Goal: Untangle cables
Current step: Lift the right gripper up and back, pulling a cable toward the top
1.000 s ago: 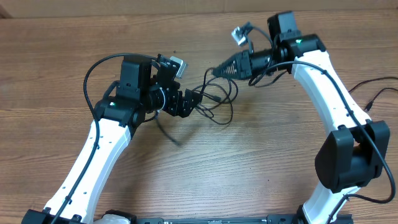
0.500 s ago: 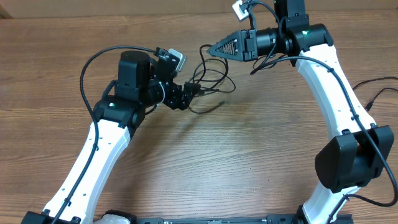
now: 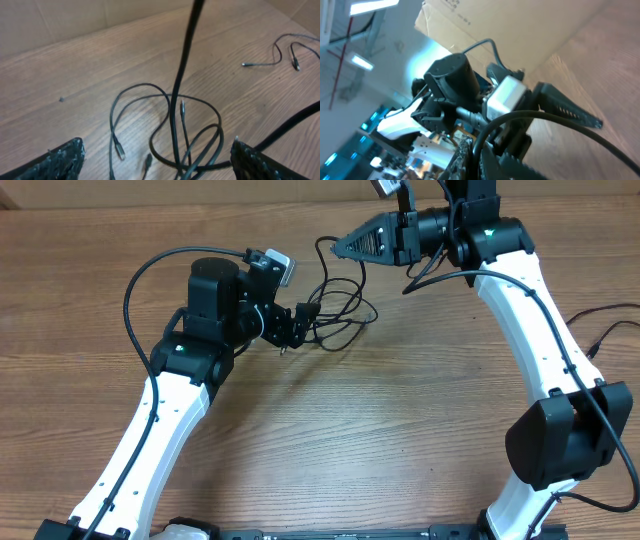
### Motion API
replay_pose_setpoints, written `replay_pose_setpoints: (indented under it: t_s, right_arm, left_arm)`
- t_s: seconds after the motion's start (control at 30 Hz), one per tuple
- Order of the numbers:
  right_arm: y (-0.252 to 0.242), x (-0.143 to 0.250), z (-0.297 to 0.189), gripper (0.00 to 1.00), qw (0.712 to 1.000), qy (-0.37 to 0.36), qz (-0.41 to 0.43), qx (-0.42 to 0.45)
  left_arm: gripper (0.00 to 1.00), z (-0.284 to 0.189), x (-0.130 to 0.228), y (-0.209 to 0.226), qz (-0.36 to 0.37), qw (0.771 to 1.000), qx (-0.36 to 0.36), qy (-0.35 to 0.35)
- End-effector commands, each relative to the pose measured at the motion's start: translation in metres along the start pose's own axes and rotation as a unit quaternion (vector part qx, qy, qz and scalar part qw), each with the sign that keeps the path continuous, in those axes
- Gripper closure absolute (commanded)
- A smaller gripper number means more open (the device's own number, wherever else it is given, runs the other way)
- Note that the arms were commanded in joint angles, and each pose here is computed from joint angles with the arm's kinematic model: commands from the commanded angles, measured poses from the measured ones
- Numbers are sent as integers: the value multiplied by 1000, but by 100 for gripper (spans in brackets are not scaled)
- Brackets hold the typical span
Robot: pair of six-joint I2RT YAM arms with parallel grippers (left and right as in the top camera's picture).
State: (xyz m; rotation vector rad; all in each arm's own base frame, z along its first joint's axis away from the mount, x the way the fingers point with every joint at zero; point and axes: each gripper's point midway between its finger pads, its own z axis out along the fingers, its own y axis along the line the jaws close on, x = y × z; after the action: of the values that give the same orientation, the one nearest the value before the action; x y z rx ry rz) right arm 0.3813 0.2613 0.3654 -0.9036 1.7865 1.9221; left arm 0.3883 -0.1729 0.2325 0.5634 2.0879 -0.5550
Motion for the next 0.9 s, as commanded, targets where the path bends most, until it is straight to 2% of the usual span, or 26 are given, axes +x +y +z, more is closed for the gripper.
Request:
replay_pose_setpoints:
  t_s: [0.0,0.3,0.67,0.87]
  right_arm:
    - [35,-11,11,96,999,19,14,-23]
    - [72,-29,31,96,998,39,-26,-37]
    - [102,-37,30,96,998,33,-38,-34]
    - [103,-56,17,96,999,-18,-16,-25]
  left_arm:
    - [5,-11,-17,-1,7,1000,-7,-26]
    - [3,-12,-27,0,15,999,-8,-46]
    - [4,-11,-23,0,11,999,-8,-37]
    - [5,-11,-5,4,-3,1000,-20,-2]
